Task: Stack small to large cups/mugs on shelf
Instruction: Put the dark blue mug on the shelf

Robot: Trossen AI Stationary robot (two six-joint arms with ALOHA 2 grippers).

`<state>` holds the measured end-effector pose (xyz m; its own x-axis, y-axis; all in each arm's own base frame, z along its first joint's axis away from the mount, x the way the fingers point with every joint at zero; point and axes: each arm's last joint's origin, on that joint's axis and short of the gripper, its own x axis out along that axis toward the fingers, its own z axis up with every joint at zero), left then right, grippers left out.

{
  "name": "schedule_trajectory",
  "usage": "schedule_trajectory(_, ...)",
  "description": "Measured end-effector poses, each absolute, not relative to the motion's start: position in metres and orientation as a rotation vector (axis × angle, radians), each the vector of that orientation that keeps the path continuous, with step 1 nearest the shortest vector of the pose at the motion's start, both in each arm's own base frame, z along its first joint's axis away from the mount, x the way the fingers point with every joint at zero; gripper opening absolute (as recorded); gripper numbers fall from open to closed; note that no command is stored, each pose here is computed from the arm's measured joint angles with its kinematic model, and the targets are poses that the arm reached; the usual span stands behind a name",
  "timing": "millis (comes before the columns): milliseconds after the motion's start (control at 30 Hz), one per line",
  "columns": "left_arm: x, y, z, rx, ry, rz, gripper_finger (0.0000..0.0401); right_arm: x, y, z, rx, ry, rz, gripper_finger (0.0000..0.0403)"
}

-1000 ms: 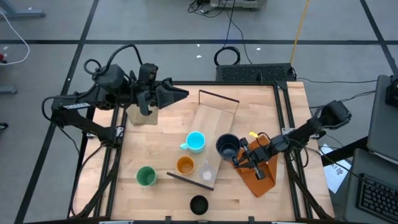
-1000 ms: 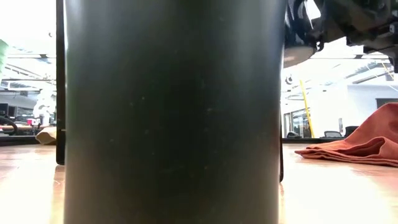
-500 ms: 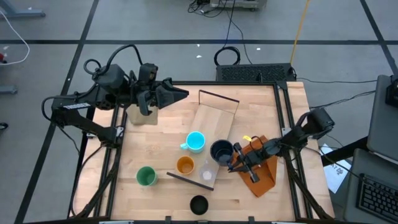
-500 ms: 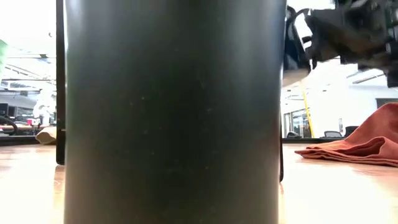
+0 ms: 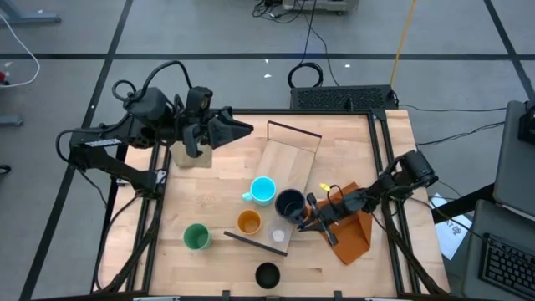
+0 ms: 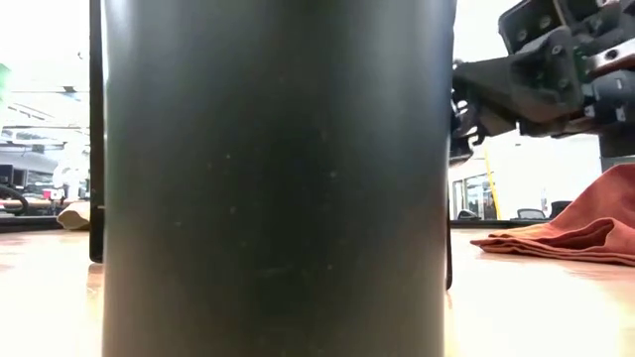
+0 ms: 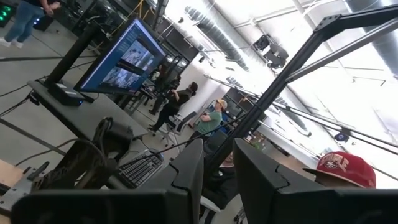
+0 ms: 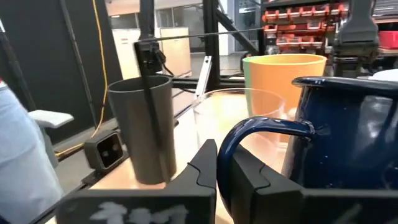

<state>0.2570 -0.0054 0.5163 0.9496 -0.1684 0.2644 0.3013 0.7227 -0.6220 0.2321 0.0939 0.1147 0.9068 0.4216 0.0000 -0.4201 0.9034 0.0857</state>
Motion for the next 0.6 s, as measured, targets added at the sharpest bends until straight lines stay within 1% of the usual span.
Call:
schedule_trajectory(267, 0.2562, -0.0059, 0.5189, -0.72, -0.215, -0.287, 0.0088, 0.2371, 0.0865, 0.1087, 0.088, 0.042, 0.425, 0.0003)
schedule_trajectory(600, 0.2563, -0.0061, 0.5189, -0.733, -0.213, -0.292, 0.0088, 0.2405, 0.0838, 0.1101, 0.13, 0.043, 0.452, 0.0004)
